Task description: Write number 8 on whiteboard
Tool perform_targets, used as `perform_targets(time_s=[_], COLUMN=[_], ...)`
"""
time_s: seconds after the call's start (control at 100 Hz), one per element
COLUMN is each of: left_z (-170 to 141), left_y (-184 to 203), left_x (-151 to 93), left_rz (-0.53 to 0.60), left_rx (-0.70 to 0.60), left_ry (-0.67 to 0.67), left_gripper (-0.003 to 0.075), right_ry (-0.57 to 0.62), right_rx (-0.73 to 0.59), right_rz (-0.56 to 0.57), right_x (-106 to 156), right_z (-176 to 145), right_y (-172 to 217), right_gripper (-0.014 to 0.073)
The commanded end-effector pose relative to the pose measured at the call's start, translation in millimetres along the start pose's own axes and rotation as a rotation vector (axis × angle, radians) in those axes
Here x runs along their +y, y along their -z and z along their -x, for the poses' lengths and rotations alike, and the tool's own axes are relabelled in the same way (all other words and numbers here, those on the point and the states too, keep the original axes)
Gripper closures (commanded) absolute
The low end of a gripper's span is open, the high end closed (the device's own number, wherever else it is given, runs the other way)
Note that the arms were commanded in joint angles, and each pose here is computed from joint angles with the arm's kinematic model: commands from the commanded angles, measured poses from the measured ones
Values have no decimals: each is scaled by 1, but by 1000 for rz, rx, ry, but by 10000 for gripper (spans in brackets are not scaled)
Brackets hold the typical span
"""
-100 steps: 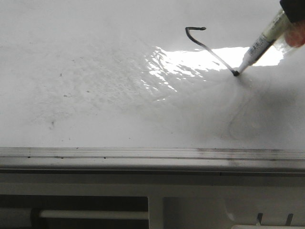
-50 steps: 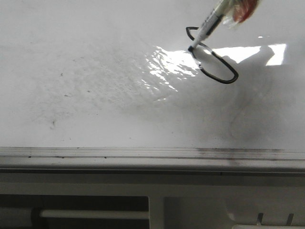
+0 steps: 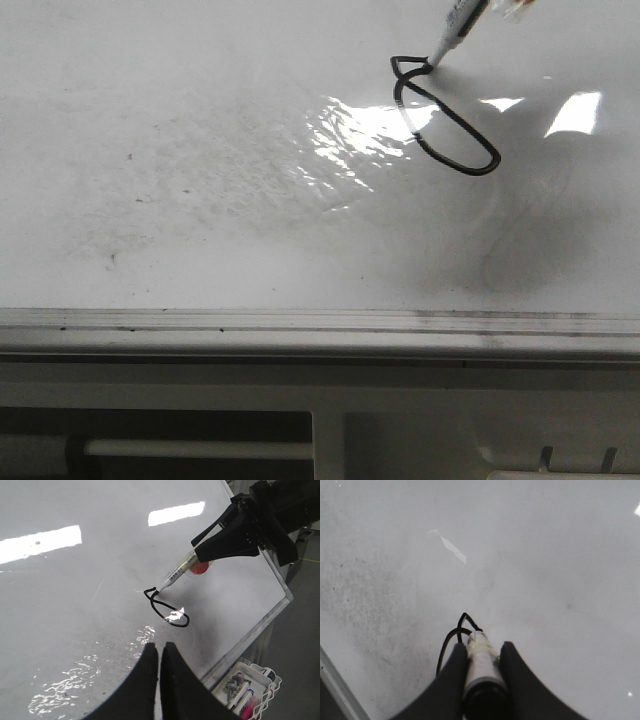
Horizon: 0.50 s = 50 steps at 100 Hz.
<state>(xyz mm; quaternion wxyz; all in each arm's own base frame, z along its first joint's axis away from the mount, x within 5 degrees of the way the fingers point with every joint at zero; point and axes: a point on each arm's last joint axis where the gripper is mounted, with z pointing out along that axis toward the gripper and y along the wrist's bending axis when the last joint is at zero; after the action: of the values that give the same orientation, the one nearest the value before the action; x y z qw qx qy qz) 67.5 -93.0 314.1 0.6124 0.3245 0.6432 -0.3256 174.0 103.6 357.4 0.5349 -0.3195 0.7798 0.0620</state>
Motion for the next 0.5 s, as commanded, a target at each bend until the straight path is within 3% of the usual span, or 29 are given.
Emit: perform_targets(time_s=[0.0,0.14,0.29,0.36,0.49], left_z=[11,11,10,8,9], left_y=[1,1,1,-1,-14], left_x=[2,2,0,-2,-9], left_rz=[27,23,3,-20,-102], left_rx=[-44,-42,-30,-7,71], left_ry=[19,19,10,-8,-16], left_gripper=[741,741,721,629,352], right_ry=[75,18,-26,-4,68], right_rx=[-76,-160,-234,-225,-134], right_rz=[-68,-50,47,115,271], right_x=[-12,-14,-2,9,37], right_z=[19,45,62,61,55], right_y=[7,31,59,65,65], right_gripper=[637,637,637,637,637])
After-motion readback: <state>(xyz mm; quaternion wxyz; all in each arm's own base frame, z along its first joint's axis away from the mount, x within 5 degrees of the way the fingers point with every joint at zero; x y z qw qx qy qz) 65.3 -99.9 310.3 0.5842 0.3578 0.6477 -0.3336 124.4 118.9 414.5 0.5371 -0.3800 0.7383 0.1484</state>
